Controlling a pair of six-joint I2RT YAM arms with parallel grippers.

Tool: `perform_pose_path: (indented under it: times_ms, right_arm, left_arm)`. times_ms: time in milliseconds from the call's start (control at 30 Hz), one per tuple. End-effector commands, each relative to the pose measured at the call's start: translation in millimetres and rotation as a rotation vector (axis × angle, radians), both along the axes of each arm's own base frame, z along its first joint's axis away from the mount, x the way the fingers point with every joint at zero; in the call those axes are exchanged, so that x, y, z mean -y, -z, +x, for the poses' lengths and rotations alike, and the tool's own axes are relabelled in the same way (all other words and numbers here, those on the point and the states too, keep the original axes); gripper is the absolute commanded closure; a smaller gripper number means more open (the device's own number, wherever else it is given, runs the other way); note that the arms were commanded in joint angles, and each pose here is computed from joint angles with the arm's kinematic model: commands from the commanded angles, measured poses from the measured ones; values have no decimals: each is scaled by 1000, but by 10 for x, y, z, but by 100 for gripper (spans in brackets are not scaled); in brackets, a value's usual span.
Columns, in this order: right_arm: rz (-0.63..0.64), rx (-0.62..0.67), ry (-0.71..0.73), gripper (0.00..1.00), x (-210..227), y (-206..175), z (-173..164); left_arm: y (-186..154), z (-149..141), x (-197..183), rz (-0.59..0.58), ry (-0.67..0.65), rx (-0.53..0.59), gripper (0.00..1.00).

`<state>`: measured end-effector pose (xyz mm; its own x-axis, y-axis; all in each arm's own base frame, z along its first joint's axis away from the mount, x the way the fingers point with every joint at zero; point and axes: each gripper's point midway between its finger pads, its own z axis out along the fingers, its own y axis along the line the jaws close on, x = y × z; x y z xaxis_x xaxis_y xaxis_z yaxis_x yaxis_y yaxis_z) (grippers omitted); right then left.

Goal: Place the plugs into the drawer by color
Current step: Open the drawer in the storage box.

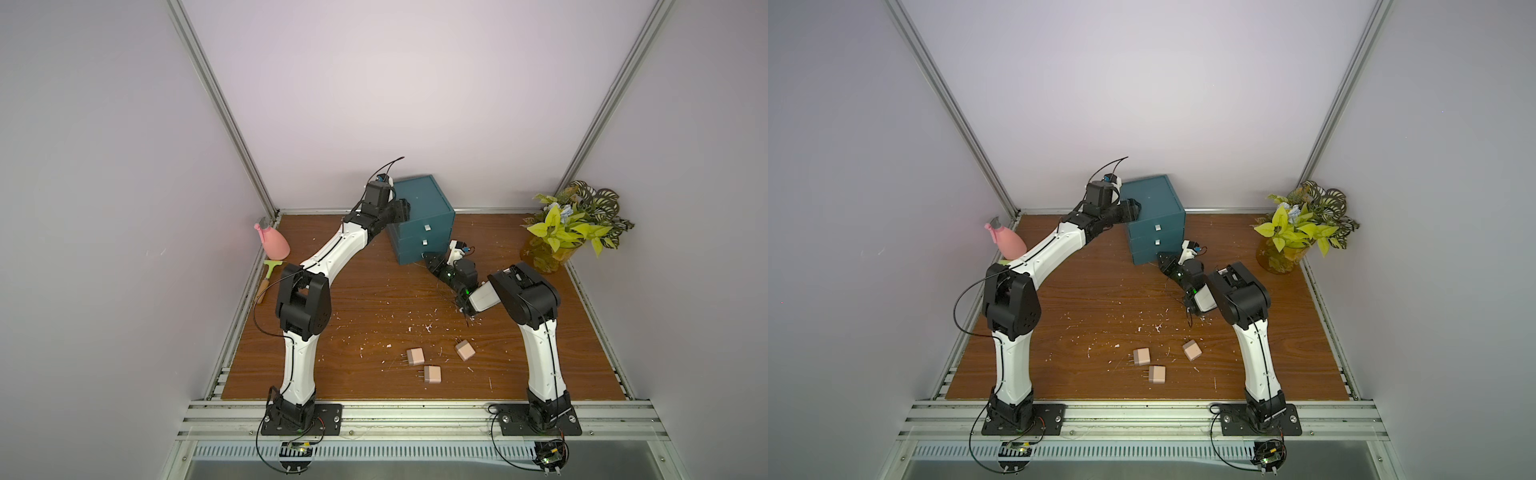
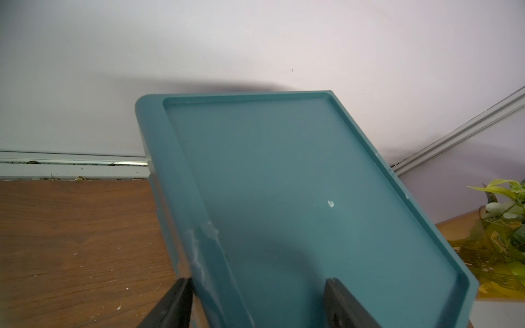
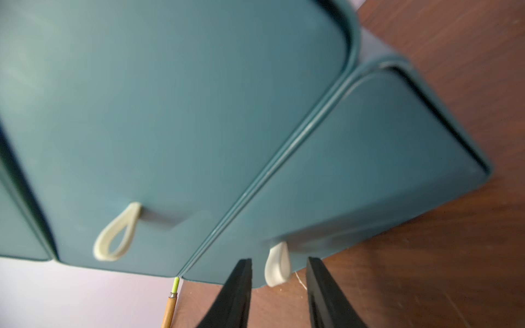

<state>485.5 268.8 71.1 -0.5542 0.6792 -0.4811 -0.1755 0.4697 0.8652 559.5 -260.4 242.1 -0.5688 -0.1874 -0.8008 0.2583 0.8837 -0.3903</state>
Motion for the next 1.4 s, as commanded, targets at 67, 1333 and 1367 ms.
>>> perform_pose_path:
  times_ms: [67, 1333, 1367]
  right_arm:
    - [68, 36, -24, 66, -73, -166, 79]
    - [-69, 9, -46, 100, 295, -311, -880]
    - [-78, 7, -51, 100, 289, -303, -918]
  left_arm:
    - [282, -66, -65, 51, 5, -76, 32]
    - [300, -56, -53, 37, 11, -80, 32]
    - [282, -58, -53, 36, 11, -77, 32]
